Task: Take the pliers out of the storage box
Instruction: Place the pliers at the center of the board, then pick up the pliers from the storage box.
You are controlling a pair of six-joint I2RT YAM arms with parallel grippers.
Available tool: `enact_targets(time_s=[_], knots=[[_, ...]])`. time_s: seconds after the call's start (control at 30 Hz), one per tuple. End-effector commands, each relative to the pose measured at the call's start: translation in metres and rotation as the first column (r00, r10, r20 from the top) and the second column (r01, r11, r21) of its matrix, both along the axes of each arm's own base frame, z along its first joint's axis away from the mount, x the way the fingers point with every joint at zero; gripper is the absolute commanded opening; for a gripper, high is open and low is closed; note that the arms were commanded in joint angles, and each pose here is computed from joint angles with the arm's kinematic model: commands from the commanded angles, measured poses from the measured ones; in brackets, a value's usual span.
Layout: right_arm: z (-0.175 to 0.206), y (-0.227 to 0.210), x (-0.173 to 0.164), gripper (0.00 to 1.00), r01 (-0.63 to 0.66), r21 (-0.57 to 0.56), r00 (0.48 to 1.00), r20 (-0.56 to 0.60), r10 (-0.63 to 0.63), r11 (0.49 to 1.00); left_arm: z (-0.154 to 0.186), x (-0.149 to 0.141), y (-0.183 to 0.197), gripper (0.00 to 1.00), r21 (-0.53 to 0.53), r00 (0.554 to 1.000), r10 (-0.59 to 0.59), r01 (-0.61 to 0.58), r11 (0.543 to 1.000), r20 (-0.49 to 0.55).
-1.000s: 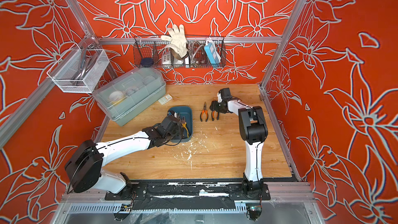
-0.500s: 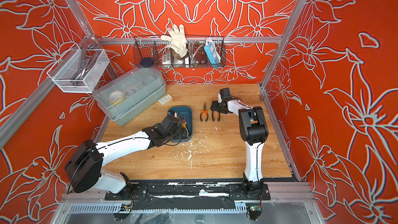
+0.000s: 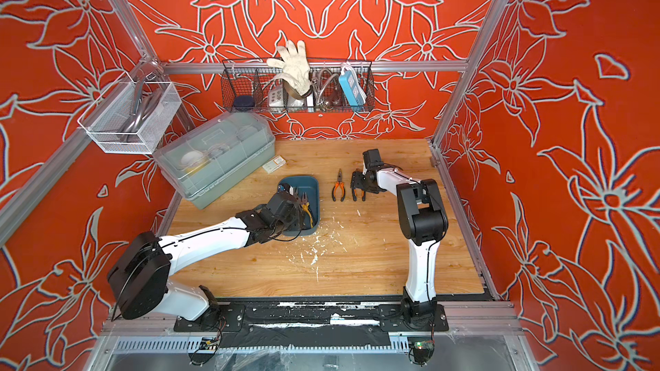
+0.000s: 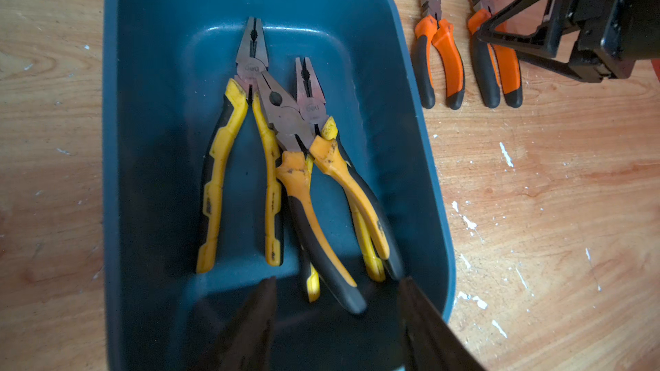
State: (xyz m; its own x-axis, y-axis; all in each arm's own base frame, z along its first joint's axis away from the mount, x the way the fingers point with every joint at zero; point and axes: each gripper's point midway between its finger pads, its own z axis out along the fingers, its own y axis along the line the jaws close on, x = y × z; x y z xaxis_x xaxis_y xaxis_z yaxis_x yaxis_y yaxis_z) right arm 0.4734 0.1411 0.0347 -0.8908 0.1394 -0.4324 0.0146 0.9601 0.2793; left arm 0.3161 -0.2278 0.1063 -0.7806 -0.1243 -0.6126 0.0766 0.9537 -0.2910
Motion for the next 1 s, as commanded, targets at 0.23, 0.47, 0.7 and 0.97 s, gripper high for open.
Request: enact_targets(time_s=[0.23,0.47,0.7,0.97], knots=[[-0.019,0.01,-0.018,0.73,-0.015,0.017,0.994,-0.107,0.016,1.0,0.003,0.006,-0.002,0.56,-0.006,1.0,0.005,-0.005,1.0,0.003],[0.016,-0.003,-0.027,0.72,-0.01,-0.069,0.999,-0.034,0.008,0.998,0.003,0.005,-0.004,0.56,-0.006,1.0,-0.001,0.001,1.0,-0.003],[0.047,-0.017,-0.074,0.72,0.027,-0.132,0.999,0.042,-0.021,0.991,-0.007,0.007,-0.006,0.56,0.021,0.999,-0.002,0.002,1.0,-0.039],[0.054,0.011,-0.109,0.72,-0.002,-0.077,0.968,0.249,0.021,0.997,-0.02,0.01,-0.002,0.55,0.088,0.994,0.034,-0.025,0.996,-0.105]])
